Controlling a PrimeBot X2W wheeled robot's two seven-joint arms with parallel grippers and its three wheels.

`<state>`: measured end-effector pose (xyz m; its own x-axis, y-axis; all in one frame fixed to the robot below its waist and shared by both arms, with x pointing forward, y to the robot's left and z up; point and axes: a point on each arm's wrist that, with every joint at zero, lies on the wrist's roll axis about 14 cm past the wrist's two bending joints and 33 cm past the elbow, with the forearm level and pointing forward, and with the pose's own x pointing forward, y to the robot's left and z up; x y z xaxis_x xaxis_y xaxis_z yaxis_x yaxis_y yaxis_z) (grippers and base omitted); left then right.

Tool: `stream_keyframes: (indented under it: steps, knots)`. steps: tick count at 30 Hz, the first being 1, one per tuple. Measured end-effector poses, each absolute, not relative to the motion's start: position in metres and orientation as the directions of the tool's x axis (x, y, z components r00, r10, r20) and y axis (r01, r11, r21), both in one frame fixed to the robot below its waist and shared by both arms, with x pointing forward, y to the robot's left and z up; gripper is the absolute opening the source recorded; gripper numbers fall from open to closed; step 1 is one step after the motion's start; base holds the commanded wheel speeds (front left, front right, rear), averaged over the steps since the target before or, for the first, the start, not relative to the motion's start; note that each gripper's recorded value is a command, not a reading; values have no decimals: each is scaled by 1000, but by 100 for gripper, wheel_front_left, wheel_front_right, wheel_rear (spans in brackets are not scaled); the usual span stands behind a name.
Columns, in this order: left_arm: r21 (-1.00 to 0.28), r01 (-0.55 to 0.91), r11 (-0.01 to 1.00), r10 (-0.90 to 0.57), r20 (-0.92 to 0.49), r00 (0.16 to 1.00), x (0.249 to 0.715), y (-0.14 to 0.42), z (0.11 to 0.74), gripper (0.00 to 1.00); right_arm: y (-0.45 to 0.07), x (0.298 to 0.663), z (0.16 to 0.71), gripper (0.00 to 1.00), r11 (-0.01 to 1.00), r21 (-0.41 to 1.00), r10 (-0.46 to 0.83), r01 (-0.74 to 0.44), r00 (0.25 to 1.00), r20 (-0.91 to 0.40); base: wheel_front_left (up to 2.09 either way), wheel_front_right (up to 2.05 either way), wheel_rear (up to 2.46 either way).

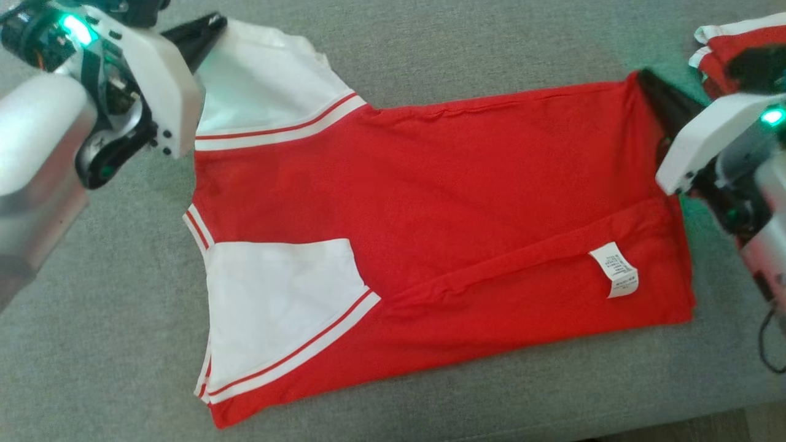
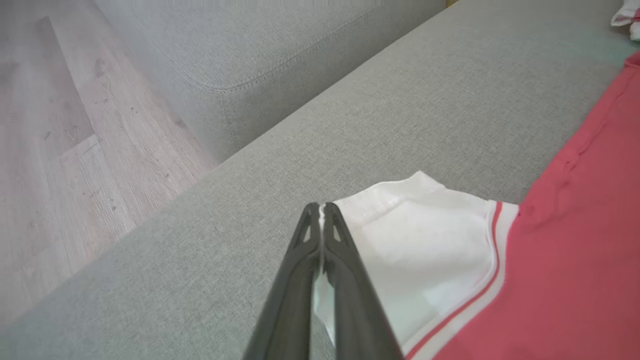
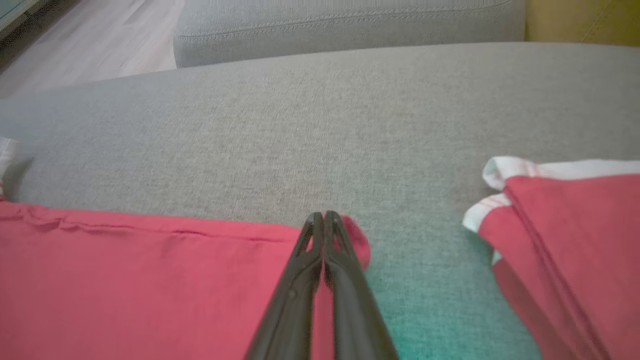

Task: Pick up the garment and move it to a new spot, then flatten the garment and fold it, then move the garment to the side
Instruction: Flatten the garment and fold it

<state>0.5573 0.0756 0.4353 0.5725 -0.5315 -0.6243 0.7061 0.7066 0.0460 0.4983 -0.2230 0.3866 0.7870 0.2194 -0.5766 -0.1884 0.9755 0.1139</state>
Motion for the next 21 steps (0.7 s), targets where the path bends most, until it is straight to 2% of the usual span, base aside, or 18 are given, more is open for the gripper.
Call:
stream_keyframes:
  steps: [11,16,21]
  knots:
    - [176,668,724,-564,-407,719,593,84,491,0,-245,539,442,0,980,113,194,-161,887,-419,0,0,0]
    - [169,668,724,-581,-372,724,585,82,505,0,-244,536,453,0,977,116,210,-177,890,-405,0,0,0]
    - [139,697,703,-616,-369,695,557,81,505,0,-242,520,444,0,972,150,230,-182,875,-427,0,0,0]
